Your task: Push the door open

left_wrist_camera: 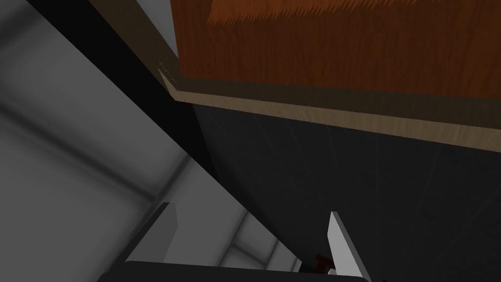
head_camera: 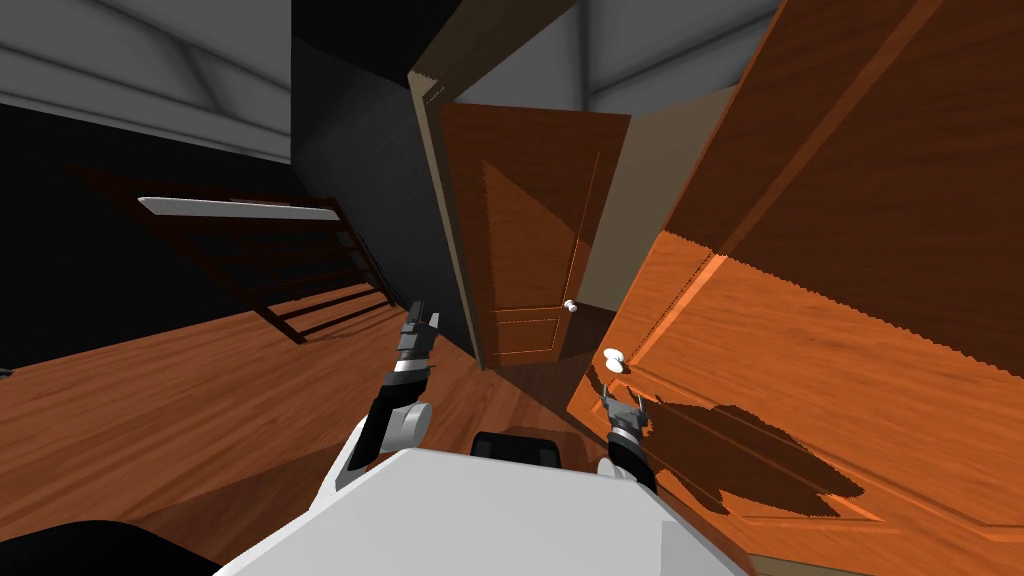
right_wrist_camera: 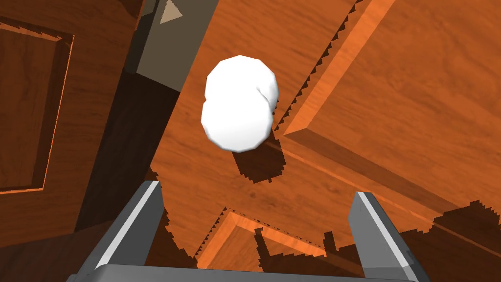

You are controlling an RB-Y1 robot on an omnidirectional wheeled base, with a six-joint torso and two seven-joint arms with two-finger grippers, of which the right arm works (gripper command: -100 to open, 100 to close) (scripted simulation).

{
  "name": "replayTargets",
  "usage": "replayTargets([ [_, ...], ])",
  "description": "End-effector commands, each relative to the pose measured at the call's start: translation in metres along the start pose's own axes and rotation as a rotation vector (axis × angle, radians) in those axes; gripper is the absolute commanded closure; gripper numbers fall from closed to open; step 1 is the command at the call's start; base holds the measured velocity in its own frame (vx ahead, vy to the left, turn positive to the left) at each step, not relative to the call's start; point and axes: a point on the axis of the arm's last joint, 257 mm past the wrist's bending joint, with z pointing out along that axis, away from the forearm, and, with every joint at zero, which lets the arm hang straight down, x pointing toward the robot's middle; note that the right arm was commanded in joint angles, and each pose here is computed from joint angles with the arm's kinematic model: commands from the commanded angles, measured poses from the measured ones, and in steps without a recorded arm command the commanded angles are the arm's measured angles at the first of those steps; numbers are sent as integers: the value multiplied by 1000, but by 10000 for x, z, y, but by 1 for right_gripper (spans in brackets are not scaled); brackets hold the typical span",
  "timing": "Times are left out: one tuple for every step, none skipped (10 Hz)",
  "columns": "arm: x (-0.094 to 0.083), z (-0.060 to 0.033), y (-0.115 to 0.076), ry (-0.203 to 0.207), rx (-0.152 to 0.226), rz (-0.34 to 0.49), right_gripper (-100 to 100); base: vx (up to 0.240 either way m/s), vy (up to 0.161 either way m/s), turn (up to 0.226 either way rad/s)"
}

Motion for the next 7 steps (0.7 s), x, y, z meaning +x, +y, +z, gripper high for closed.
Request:
replayTargets([
  [-11,2,8,-4,-4,37,-100,-29,16,26],
  [-29,9,26,-10,-11,83,-100,-33,20,50],
  [-47,16,44,-16,-19,117,-100,-40,24,94],
  [-47,16,44,-16,-19,128,-100,-29,14,29],
  [-61,21,58,-21,-25,168,-100,-26,12,33],
  [-75,26,72,-25,-31,203,-100,-29,14,72],
  [-90,30,86,-29,-37,239,-100,-33,18,64],
])
